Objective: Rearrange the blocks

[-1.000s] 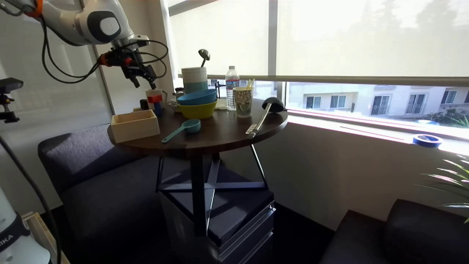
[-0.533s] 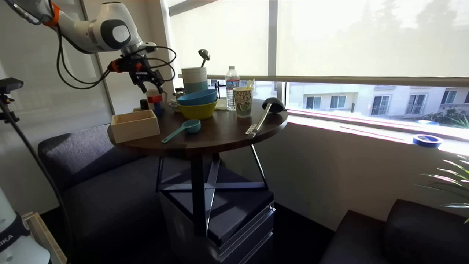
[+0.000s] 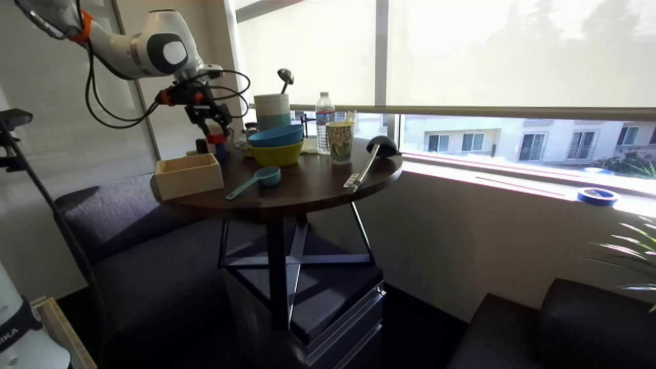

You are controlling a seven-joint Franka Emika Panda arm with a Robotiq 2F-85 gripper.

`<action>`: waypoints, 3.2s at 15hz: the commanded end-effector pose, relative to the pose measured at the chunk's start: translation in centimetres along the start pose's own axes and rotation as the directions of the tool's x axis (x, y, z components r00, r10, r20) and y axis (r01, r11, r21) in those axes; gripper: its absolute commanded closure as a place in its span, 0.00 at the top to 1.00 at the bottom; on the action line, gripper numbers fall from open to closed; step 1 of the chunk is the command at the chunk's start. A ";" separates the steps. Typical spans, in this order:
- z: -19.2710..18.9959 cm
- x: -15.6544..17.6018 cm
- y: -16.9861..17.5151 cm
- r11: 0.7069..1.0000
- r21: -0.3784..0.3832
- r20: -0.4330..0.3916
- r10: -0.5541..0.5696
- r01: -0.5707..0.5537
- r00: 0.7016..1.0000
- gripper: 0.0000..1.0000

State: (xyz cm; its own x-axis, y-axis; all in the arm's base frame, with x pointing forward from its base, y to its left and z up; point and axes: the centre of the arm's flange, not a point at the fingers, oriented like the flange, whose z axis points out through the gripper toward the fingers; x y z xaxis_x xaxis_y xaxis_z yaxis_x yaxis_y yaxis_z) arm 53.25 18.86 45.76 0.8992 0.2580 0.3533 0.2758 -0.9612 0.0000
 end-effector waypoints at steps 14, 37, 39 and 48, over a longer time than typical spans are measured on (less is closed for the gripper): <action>-5.4 -1.4 1.3 1.000 0.012 -0.044 0.010 -0.010 0.999 0.08; 1.6 -7.1 -1.6 0.991 0.134 0.190 -0.031 0.005 0.981 0.08; 2.3 -7.1 -1.6 0.991 0.133 0.190 -0.033 0.008 0.981 0.08; 2.7 -7.0 -1.3 0.991 0.129 0.184 -0.048 0.024 0.982 0.70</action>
State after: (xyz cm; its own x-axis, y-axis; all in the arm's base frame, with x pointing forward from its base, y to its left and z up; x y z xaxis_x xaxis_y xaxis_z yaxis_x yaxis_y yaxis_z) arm 47.57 18.65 40.69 0.9393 0.3037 0.1597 0.3229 -0.9398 -0.1121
